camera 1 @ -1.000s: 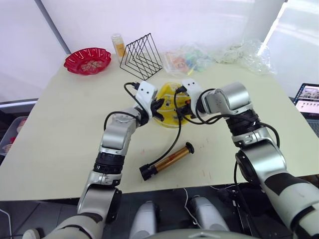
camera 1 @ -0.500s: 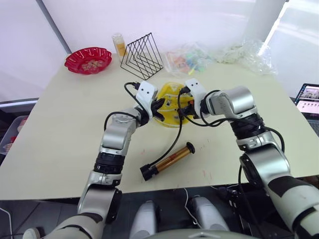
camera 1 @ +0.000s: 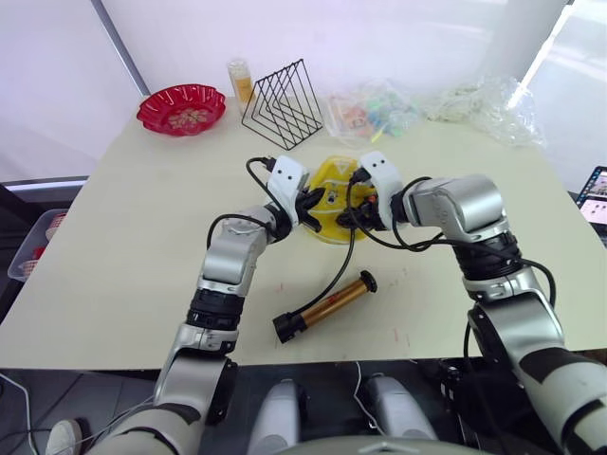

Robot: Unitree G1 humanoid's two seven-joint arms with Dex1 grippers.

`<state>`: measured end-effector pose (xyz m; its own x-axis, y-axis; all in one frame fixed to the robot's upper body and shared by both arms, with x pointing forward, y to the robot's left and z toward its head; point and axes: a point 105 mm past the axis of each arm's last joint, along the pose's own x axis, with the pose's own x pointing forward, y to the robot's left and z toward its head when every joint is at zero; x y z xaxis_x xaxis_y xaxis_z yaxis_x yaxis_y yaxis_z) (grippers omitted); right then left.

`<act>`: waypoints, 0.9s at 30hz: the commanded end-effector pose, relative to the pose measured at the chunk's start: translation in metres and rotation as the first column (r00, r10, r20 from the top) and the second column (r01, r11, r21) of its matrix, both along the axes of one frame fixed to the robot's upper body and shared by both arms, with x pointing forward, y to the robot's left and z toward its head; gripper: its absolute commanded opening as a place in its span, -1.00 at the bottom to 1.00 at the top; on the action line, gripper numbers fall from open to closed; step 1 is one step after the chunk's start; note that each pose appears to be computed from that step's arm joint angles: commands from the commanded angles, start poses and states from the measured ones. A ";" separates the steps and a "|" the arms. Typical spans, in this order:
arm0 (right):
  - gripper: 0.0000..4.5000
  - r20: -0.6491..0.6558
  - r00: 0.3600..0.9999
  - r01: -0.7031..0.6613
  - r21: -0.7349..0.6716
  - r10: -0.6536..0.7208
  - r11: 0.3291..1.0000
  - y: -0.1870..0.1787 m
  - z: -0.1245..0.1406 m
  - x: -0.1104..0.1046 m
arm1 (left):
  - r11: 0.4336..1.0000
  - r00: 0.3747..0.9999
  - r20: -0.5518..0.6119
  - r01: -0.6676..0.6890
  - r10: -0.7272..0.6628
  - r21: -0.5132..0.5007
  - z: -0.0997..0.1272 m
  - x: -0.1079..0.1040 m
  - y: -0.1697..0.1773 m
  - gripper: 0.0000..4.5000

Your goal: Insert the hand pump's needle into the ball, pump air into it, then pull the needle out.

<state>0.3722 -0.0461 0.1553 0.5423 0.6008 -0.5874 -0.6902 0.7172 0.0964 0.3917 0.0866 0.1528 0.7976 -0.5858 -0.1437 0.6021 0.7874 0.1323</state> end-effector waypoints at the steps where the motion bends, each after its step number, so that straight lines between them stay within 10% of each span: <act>1: 0.56 0.050 0.999 0.011 0.025 -0.012 1.000 -0.006 0.014 -0.003 | 1.000 0.999 -0.044 0.009 -0.008 0.014 -0.012 -0.001 -0.002 -1.00; 27: 0.56 0.067 0.973 0.200 0.232 -0.221 0.952 -0.006 0.006 -0.009 | 1.000 0.999 -0.052 0.000 0.001 0.013 -0.014 0.001 -0.004 -1.00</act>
<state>0.3624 -0.0525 0.1510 0.6953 0.5680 -0.4403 -0.5315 0.8188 0.2169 0.3940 0.0872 0.1512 0.8002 -0.5805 -0.1509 0.5980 0.7917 0.1252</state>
